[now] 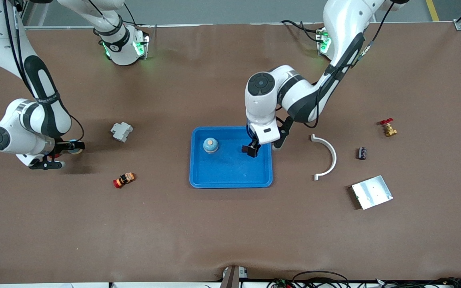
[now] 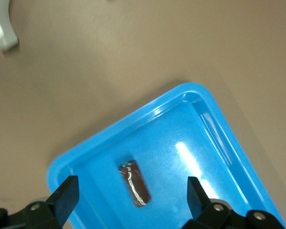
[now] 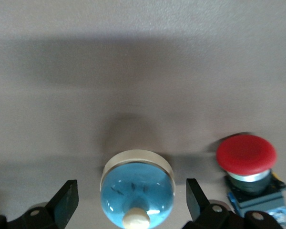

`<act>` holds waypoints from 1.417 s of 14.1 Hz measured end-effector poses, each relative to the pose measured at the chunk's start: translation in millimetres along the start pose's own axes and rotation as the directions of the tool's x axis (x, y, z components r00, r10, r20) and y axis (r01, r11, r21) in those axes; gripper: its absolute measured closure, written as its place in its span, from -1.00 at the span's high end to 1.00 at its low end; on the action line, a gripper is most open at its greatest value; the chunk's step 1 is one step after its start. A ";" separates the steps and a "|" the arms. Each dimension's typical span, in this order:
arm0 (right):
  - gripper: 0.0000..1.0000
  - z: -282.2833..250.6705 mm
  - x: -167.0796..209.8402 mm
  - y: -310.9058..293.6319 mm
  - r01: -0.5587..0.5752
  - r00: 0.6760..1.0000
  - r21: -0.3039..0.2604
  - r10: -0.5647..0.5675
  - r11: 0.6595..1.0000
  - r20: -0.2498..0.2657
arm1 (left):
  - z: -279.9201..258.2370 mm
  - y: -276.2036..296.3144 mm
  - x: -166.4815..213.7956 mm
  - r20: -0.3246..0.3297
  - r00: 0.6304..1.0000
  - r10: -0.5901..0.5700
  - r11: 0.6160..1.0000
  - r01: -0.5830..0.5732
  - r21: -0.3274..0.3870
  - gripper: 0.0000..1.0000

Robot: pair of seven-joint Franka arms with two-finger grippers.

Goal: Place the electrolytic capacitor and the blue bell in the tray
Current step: 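Lower the capacitor into the tray while the right gripper grasps another bell, then place the second bell in the tray while the left gripper grasps another capacitor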

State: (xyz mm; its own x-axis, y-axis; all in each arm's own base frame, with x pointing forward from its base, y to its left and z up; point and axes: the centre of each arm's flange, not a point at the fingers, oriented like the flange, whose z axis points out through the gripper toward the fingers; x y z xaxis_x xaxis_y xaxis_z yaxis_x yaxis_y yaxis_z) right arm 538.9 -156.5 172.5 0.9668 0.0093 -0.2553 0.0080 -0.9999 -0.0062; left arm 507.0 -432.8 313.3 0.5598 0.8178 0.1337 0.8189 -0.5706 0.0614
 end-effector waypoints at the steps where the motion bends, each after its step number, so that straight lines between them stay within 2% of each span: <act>1: 1.00 3.4 0.1 -0.1 0.001 1.000 0.002 -0.001 1.000 0.004 | -2.4 -2.8 4.4 -0.004 0.996 0.089 0.996 -0.088 0.019 1.00; 3: 1.00 6.3 0.3 -0.1 0.005 1.000 0.004 -0.005 1.000 0.006 | 4.3 -7.4 15.6 0.014 0.970 0.243 0.968 -0.243 0.054 1.00; 6: 1.00 6.4 0.4 -0.1 0.017 1.000 0.007 -0.017 1.000 0.004 | 12.1 -9.2 36.2 0.060 0.938 0.342 0.936 -0.345 0.062 1.00; 7: 0.96 6.4 0.4 -0.1 0.026 1.000 0.008 -0.026 1.000 0.004 | 11.2 -8.1 42.3 0.072 0.916 0.395 0.916 -0.398 0.052 1.00; 8: 0.96 6.4 0.5 -0.1 0.037 0.999 0.008 -0.037 0.999 0.003 | 8.7 -6.2 46.1 0.080 0.892 0.446 0.892 -0.449 0.039 1.00; 9: 0.81 6.4 0.4 0.1 0.048 0.999 0.008 -0.048 0.999 0.003 | 5.5 -3.8 49.1 0.082 0.867 0.492 0.868 -0.495 0.027 1.00; 11: 0.39 5.4 0.4 0.8 0.056 0.998 0.008 -0.056 0.998 0.003 | 0.9 -0.3 52.8 0.079 0.797 0.599 0.799 -0.602 0.007 1.00; 13: 0.37 3.5 1.2 1.0 0.068 0.998 0.008 -0.068 0.998 0.001 | -2.1 2.3 58.6 0.074 0.712 0.698 0.714 -0.700 -0.009 1.00; 14: 0.37 0.7 2.6 1.1 0.081 0.997 0.009 -0.081 0.997 0.002 | -3.5 3.7 63.4 0.071 0.689 0.721 0.691 -0.722 -0.014 1.00; 18: 0.37 -43.6 22.7 -3.8 0.106 0.994 0.041 -0.107 0.994 0.018 | -5.9 5.5 68.9 0.067 0.663 0.746 0.665 -0.747 -0.020 1.00; 20: 0.37 -75.1 36.8 -29.0 0.114 0.993 0.097 -0.116 0.989 0.017 | -8.5 5.9 70.2 0.074 0.659 0.748 0.661 -0.750 -0.009 1.00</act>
State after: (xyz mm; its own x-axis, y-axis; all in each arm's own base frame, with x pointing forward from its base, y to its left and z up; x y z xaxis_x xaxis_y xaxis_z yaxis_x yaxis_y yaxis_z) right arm 593.5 -127.5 235.9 0.9548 0.1255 -0.2695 0.0933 -0.9872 -0.1293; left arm 550.1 -379.4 331.4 0.9912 0.1174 0.0610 0.1206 -0.9914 -0.0507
